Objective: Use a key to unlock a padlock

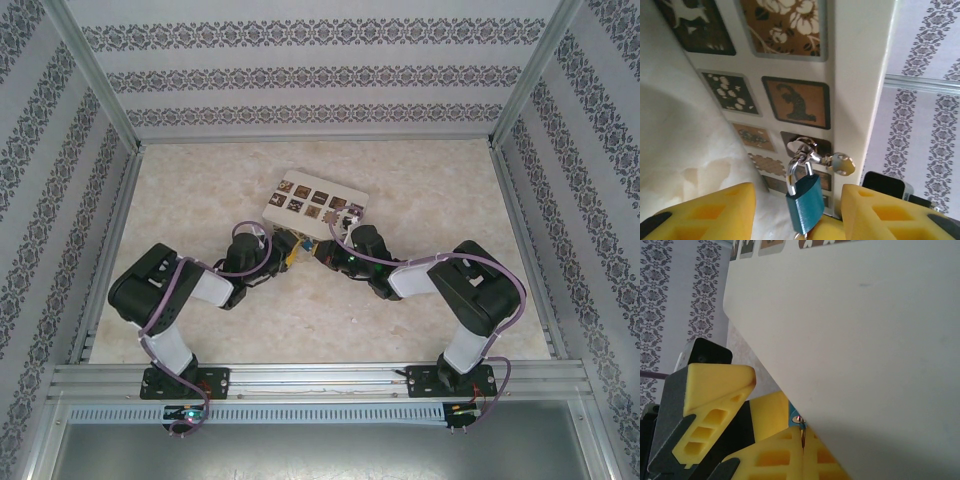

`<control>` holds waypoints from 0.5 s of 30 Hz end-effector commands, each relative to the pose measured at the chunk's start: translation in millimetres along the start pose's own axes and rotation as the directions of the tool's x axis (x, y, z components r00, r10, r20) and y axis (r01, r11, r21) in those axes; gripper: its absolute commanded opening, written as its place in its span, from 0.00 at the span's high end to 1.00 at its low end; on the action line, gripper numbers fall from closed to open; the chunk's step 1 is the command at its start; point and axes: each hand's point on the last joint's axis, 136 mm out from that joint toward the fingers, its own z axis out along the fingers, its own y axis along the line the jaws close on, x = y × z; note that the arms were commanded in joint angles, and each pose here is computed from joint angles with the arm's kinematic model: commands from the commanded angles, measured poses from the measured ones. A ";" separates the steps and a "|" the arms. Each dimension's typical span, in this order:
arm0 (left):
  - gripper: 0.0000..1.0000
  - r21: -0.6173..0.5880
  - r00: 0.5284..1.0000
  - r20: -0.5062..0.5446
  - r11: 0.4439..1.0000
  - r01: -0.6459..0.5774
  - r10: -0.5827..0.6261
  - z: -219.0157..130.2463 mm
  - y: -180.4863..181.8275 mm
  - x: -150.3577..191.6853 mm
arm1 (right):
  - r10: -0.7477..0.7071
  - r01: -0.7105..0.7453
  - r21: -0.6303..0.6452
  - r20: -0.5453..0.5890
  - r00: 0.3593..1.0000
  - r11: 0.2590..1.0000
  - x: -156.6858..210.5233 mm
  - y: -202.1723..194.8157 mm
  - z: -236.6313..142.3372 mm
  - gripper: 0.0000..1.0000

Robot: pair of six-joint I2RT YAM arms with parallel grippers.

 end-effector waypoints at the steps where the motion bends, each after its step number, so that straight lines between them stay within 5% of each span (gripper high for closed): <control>1: 0.55 0.122 0.999 -0.024 0.992 0.024 -0.021 7.8 -27.5 2.1 | -0.023 0.028 -0.106 0.048 0.999 0.994 -14.8 41.5 -1.4 1.00; 15: 0.69 0.146 0.997 -0.062 0.988 0.058 -0.049 26.2 -31.4 8.2 | 0.000 0.005 -0.118 0.044 0.999 0.993 -16.8 48.4 1.2 1.00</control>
